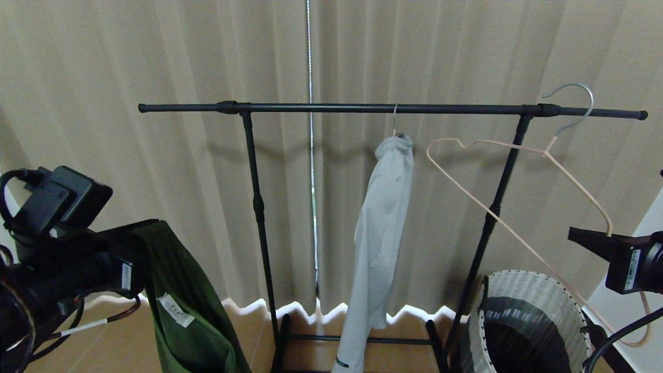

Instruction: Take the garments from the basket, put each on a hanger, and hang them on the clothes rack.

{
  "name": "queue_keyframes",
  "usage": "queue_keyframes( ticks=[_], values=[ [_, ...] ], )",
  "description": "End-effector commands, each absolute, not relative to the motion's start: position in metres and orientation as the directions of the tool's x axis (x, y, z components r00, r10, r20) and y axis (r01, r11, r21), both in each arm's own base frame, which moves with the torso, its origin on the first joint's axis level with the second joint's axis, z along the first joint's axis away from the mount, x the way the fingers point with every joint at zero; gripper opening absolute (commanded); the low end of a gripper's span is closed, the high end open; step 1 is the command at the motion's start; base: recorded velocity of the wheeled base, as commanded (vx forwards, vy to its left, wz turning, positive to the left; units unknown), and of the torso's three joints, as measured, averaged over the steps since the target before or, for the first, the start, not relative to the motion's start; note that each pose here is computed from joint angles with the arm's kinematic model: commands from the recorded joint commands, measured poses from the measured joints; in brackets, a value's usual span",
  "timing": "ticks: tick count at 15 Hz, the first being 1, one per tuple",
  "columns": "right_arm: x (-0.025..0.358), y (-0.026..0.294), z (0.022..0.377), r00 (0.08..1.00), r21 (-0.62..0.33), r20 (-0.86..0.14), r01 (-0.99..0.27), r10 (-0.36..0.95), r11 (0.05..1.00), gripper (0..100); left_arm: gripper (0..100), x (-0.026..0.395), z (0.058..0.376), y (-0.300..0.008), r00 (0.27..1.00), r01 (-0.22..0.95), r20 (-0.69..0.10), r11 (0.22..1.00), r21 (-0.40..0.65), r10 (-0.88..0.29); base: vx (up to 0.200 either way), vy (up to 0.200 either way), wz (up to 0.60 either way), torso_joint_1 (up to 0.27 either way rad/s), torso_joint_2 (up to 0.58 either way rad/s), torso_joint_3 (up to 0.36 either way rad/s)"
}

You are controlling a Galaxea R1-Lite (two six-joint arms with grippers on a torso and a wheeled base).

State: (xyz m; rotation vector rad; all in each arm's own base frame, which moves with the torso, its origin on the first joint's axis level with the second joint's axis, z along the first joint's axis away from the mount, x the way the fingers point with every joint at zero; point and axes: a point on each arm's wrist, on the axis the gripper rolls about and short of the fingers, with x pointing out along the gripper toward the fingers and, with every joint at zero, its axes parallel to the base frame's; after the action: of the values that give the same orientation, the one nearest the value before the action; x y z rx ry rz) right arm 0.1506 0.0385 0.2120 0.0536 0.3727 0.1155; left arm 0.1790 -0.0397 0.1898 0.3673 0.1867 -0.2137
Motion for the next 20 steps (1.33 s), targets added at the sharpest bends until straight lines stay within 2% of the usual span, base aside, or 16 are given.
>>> queue_keyframes(
  ticks=[1, 4, 8, 12, 20],
  values=[
    [0.145, 0.056, 0.212, 0.904, 0.079, -0.355, -0.228, 0.241, 0.971, 0, 0, 0.203, 0.187, -0.056, 0.958, 0.216, -0.258, 0.909, 0.356, -0.127, 0.0, 0.0, 0.0, 0.0, 0.0, 0.0],
    [0.136, 0.076, 0.211, 0.808, 0.128, -0.363, -0.45, 0.464, 0.884, 0, 0, 0.23, 0.194, -0.086, 0.967, 0.16, -0.243, 0.932, 0.325, -0.082, 0.0, 0.0, 0.0, 0.0, 0.0, 0.0],
    [0.127, 0.09, 0.203, 0.674, 0.182, -0.386, -0.614, 0.63, 0.768, 0, 0, 0.259, 0.218, -0.129, 0.979, 0.068, -0.203, 0.964, 0.255, -0.015, 0.0, 0.0, 0.0, 0.0, 0.0, 0.0],
    [0.12, 0.102, 0.204, 0.613, 0.235, -0.375, -0.662, 0.695, 0.711, 0, 0, 0.265, 0.245, -0.154, 0.985, 0.064, -0.166, 0.986, 0.151, -0.039, 0.0, 0.0, 0.0, 0.0, 0.0, 0.0],
    [0.138, 0.123, 0.194, 0.6, 0.236, -0.367, -0.68, 0.711, 0.695, 0, 0, 0.264, 0.247, -0.161, 0.986, 0.065, -0.159, 0.988, 0.142, -0.042, 0.0, 0.0, 0.0, 0.0, 0.0, 0.0]
  ],
)
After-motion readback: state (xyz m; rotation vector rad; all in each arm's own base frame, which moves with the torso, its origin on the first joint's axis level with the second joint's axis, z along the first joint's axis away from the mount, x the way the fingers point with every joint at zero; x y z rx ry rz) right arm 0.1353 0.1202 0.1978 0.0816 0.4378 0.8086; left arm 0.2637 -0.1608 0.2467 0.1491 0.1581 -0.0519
